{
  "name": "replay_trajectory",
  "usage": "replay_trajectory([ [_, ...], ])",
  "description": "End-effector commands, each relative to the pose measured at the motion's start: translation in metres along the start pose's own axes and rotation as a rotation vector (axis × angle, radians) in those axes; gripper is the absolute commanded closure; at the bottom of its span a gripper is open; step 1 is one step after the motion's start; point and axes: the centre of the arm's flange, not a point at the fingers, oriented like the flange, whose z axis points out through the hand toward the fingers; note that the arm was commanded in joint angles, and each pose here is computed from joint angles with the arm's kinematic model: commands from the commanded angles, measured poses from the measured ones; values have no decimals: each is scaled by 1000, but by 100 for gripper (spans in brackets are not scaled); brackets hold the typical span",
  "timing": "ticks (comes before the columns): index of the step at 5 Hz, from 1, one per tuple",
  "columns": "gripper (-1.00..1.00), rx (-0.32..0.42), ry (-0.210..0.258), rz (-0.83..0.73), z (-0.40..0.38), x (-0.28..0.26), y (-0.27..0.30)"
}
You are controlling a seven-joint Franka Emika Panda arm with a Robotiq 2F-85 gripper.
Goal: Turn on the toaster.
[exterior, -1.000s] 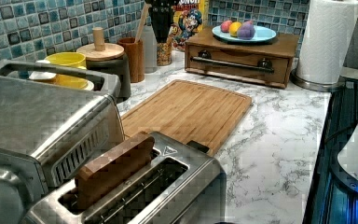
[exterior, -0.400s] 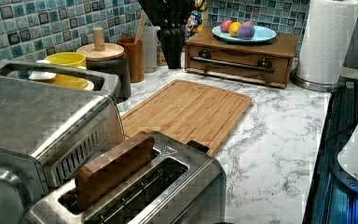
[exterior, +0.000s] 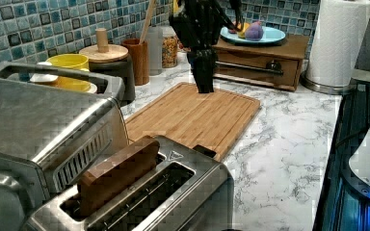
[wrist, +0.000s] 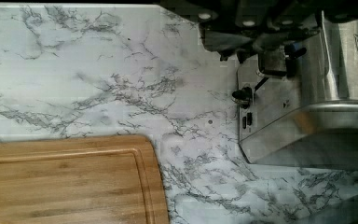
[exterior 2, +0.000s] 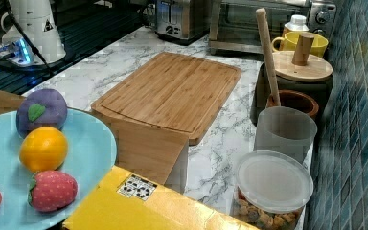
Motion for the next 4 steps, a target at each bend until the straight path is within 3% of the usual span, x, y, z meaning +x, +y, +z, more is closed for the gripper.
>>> replay_trajectory([
  [1,100,37,73,-204,36,-37,-28],
  [3,100,-33,13,-218,70,-34,-36],
  [4,100,16,37,-220,66,-37,-33],
])
